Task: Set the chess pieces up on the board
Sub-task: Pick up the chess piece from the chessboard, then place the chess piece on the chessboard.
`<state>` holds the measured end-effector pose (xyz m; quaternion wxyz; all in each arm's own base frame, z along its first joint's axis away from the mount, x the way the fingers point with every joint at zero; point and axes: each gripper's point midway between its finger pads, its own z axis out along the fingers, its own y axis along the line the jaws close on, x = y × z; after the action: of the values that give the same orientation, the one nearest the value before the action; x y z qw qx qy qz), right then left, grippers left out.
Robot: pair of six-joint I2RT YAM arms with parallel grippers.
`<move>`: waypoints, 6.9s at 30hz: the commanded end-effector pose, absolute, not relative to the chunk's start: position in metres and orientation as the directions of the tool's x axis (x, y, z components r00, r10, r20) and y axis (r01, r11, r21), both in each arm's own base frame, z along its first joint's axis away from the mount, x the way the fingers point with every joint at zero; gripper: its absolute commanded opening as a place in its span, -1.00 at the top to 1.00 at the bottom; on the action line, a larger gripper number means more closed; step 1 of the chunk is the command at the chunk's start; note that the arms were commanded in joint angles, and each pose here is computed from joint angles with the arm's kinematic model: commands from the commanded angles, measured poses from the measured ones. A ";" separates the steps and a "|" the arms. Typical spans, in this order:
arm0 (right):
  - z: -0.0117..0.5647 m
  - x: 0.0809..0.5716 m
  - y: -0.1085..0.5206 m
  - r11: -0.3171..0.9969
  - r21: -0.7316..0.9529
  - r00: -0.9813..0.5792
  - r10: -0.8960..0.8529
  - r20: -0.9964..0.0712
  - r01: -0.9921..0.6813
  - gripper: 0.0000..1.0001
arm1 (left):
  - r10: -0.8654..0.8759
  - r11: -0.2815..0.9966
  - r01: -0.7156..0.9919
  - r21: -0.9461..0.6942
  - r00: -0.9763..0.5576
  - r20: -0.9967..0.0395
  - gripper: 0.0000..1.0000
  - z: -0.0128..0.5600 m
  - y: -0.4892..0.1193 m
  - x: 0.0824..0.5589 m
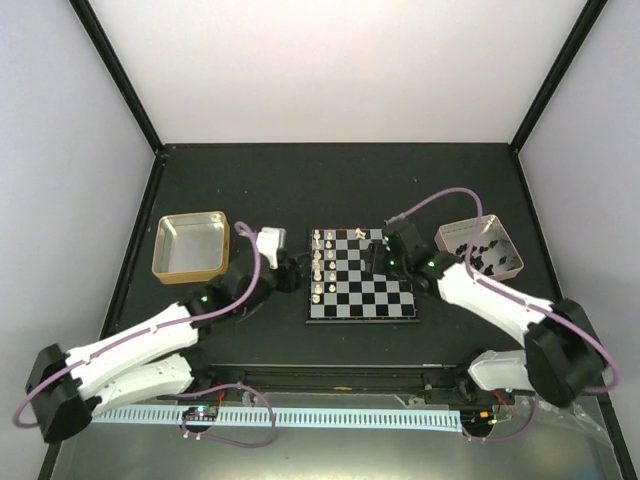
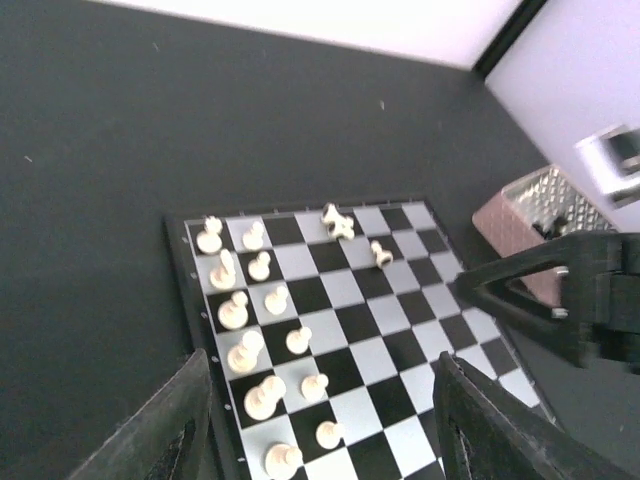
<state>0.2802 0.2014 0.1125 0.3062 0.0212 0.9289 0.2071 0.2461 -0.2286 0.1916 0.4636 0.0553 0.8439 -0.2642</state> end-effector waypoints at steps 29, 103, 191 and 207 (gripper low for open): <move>0.034 0.359 0.193 1.000 -0.015 -0.886 -0.024 -0.464 -0.020 0.27 | -0.265 0.854 0.315 -0.415 -0.423 -0.867 -0.35 0.236 -0.158 0.219; 0.287 0.154 0.283 -0.012 0.353 -0.351 -0.075 -0.933 -0.936 0.76 | 0.043 0.119 0.621 -0.775 -0.783 -0.621 0.64 0.316 -0.315 0.156; 0.118 0.273 0.171 0.873 0.488 -0.734 0.328 -0.594 -0.005 -0.39 | 0.362 0.874 0.478 -0.088 -0.760 -0.540 0.36 0.061 -0.303 0.222; 0.125 0.273 0.175 0.862 0.506 -0.732 0.327 -0.597 -0.028 -0.39 | 0.296 0.858 0.490 -0.155 -0.718 -0.630 -0.06 0.108 -0.304 0.232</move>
<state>0.2713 0.1747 0.1184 0.3478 0.0824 0.9017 0.2434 0.2230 -0.3016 0.0779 0.2774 0.2229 0.9246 -0.1362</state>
